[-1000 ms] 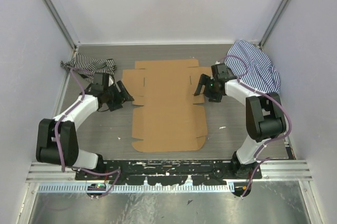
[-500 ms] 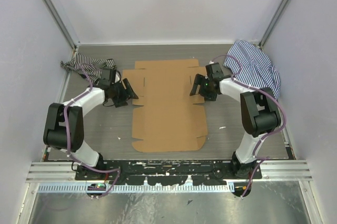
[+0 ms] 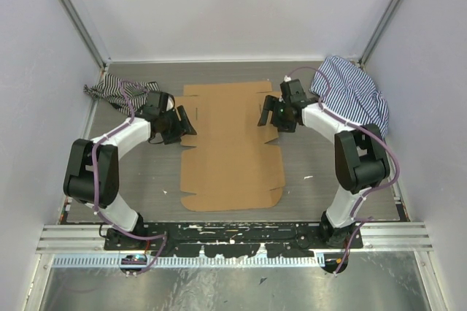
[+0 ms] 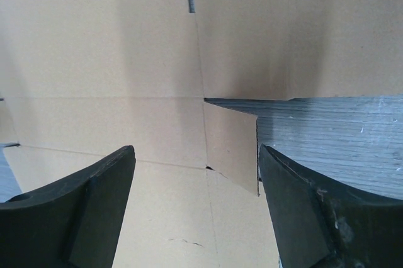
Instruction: Fold the paper box
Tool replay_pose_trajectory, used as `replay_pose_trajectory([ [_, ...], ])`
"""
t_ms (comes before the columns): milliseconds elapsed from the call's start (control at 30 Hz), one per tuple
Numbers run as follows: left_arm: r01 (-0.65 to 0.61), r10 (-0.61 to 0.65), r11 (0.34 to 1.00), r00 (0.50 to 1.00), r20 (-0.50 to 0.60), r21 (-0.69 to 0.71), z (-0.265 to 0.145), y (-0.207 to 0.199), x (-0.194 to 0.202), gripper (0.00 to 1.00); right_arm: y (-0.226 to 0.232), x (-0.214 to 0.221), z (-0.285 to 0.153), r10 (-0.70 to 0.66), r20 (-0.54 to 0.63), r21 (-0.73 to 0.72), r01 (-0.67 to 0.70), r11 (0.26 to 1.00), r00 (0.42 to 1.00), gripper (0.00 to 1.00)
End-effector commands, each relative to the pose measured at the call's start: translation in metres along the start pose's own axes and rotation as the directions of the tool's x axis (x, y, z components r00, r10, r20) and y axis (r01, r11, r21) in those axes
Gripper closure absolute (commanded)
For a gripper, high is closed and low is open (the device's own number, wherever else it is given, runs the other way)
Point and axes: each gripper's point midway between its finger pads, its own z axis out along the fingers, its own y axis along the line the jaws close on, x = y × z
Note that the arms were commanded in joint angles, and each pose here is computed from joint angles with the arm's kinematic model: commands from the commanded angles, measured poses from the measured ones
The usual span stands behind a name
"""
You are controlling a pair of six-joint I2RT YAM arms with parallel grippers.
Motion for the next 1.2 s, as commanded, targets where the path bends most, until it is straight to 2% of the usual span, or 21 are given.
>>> replay_pose_trajectory([
  [0,-0.024,0.024,1.000,0.999,0.027,0.013,-0.004,-0.008,-0.010,0.28,0.033,-0.033,-0.030,-0.037,0.104,-0.070,0.044,0.997,0.994,0.16],
  [200,-0.024,0.024,1.000,1.000,0.019,0.014,-0.001,-0.007,-0.006,0.28,0.055,-0.032,-0.030,-0.066,0.103,-0.109,0.077,0.991,0.992,0.16],
  [500,-0.023,0.023,1.000,1.000,0.008,0.014,-0.001,-0.006,-0.002,0.28,0.084,-0.010,-0.001,-0.113,0.036,-0.143,0.117,0.983,0.993,0.17],
  [600,-0.025,0.025,1.000,1.000,0.004,0.013,-0.001,-0.006,-0.001,0.28,0.087,-0.003,0.009,-0.133,0.021,-0.121,0.135,0.983,0.991,0.20],
  [700,-0.027,0.027,1.000,1.000,-0.002,0.007,-0.001,-0.005,0.000,0.28,0.070,-0.014,0.001,-0.124,0.078,-0.015,0.126,0.992,0.989,0.19],
  [900,-0.027,0.027,1.000,1.000,-0.004,-0.002,-0.001,-0.004,0.000,0.28,0.044,-0.022,-0.020,-0.097,0.125,0.138,0.080,0.987,0.987,0.09],
  [1000,-0.027,0.027,1.000,1.000,-0.004,-0.003,-0.002,-0.005,-0.002,0.28,0.028,-0.019,-0.023,-0.063,0.127,0.186,0.038,0.982,0.990,0.03],
  [1167,-0.030,0.030,1.000,1.000,0.001,-0.003,-0.006,-0.007,-0.004,0.28,-0.003,-0.013,-0.020,0.026,0.118,0.222,-0.052,0.974,0.993,0.02],
])
